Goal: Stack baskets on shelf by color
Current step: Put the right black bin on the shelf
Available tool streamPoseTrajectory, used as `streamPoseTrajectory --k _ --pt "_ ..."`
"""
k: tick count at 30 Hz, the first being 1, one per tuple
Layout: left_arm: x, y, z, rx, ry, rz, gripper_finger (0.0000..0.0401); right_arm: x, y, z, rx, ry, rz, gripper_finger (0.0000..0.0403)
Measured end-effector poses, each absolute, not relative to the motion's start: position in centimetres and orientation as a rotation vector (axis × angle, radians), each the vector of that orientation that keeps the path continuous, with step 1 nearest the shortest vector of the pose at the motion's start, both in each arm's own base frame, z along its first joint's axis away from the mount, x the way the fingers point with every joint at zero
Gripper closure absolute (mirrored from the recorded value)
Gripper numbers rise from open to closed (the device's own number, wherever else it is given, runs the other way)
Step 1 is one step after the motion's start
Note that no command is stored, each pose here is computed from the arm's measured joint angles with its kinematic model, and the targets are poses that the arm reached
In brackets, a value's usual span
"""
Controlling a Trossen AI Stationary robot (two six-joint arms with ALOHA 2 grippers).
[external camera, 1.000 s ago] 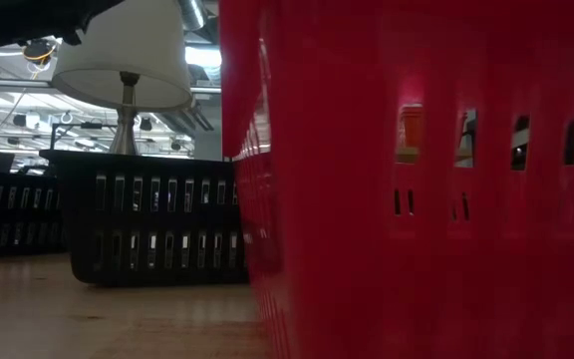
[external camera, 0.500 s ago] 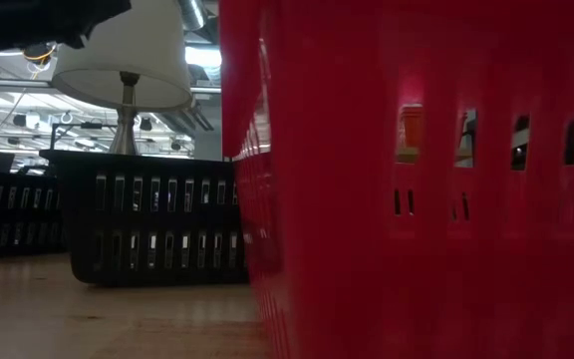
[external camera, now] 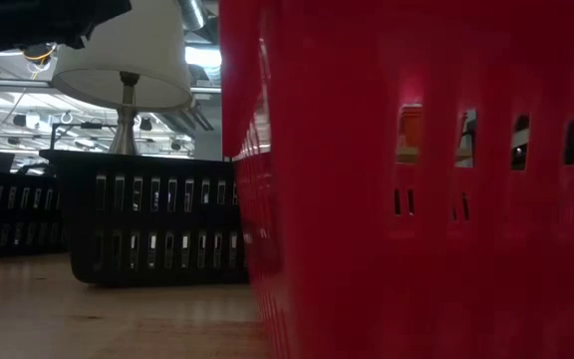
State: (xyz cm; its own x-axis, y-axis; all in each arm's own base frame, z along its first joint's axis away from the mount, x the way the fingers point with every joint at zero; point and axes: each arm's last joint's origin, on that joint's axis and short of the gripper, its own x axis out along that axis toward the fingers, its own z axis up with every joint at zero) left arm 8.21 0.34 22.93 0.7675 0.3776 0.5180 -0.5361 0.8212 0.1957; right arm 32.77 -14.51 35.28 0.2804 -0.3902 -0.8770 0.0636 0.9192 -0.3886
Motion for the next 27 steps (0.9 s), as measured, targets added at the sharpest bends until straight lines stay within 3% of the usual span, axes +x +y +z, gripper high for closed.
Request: streamPoseTrajectory --k 7,21,27 --pt "8.2 0.3 22.9 0.346 -0.483 0.507 0.0401 33.0 -13.8 31.1 -0.268 1.342 -0.218 0.0401" --pt "8.2 0.3 23.0 0.344 -0.489 0.509 0.0401 33.8 -12.2 31.3 -0.218 1.302 -0.259 0.0400" --pt "8.2 0.3 23.0 0.344 -0.489 0.509 0.0401 33.8 -12.0 31.2 -0.181 1.297 -0.283 0.0353"
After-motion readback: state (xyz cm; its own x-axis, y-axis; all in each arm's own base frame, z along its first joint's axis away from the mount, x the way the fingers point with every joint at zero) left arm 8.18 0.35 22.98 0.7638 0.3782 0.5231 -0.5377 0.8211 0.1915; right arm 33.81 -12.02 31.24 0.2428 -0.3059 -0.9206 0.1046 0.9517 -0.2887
